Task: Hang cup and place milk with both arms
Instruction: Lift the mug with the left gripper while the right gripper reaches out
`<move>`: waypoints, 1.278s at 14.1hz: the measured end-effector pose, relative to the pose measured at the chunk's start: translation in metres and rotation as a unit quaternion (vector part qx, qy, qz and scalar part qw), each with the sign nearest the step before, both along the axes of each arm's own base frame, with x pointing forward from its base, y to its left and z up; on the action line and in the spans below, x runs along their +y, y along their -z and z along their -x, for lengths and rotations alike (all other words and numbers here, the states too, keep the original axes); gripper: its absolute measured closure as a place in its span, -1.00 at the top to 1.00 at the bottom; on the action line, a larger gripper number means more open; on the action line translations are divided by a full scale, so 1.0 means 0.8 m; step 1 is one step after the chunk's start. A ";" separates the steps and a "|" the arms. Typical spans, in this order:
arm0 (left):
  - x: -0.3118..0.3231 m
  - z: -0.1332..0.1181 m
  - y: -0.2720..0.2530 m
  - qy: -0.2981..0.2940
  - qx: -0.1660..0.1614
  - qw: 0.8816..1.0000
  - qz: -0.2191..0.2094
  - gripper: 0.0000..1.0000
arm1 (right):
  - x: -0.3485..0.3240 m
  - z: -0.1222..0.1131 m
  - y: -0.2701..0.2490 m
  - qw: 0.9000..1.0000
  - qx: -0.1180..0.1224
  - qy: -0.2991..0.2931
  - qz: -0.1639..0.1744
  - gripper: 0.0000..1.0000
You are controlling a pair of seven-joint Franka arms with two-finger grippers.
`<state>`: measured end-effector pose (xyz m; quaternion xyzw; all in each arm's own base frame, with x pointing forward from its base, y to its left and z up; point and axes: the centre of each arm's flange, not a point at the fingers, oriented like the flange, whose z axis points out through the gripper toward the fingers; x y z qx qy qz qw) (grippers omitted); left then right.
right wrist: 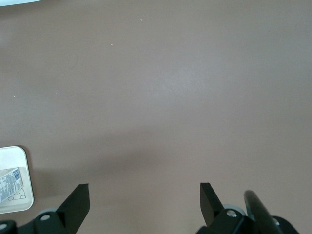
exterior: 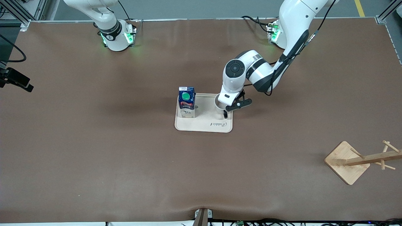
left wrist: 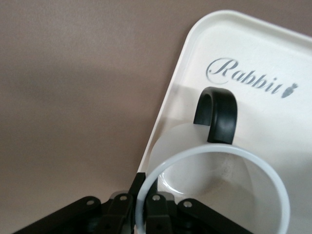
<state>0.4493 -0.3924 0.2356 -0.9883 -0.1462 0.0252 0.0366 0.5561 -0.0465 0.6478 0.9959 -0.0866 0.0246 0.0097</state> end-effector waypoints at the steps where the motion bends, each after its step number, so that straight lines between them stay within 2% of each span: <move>1: -0.001 -0.005 -0.007 -0.001 -0.004 1.000 0.001 -0.88 | 0.000 0.000 0.000 1.000 0.000 0.000 0.000 1.00; 4: 0.002 -0.027 -0.057 -0.009 -0.019 1.000 -0.014 -0.89 | -0.001 0.000 0.000 1.000 0.000 0.001 0.000 1.00; 7: 0.021 -0.051 -0.148 -0.007 -0.046 0.998 -0.035 -0.89 | -0.002 0.000 0.000 1.000 0.000 0.001 0.000 1.00; 9: 0.059 -0.074 -0.204 -0.001 -0.064 0.997 -0.039 -0.89 | -0.001 0.000 0.000 1.000 0.000 0.001 0.000 1.00; 14: 0.194 -0.125 -0.295 0.034 -0.078 0.996 -0.033 -0.89 | 0.005 -0.003 0.005 1.000 0.004 -0.003 0.000 1.00; 15: 0.221 -0.132 -0.308 0.042 -0.080 0.995 -0.033 -0.89 | 0.009 -0.006 0.012 1.000 0.009 -0.006 0.000 1.00; 18: 0.308 -0.157 -0.343 0.054 -0.093 0.994 -0.036 -0.89 | 0.044 -0.045 0.091 0.998 0.061 -0.029 0.006 1.00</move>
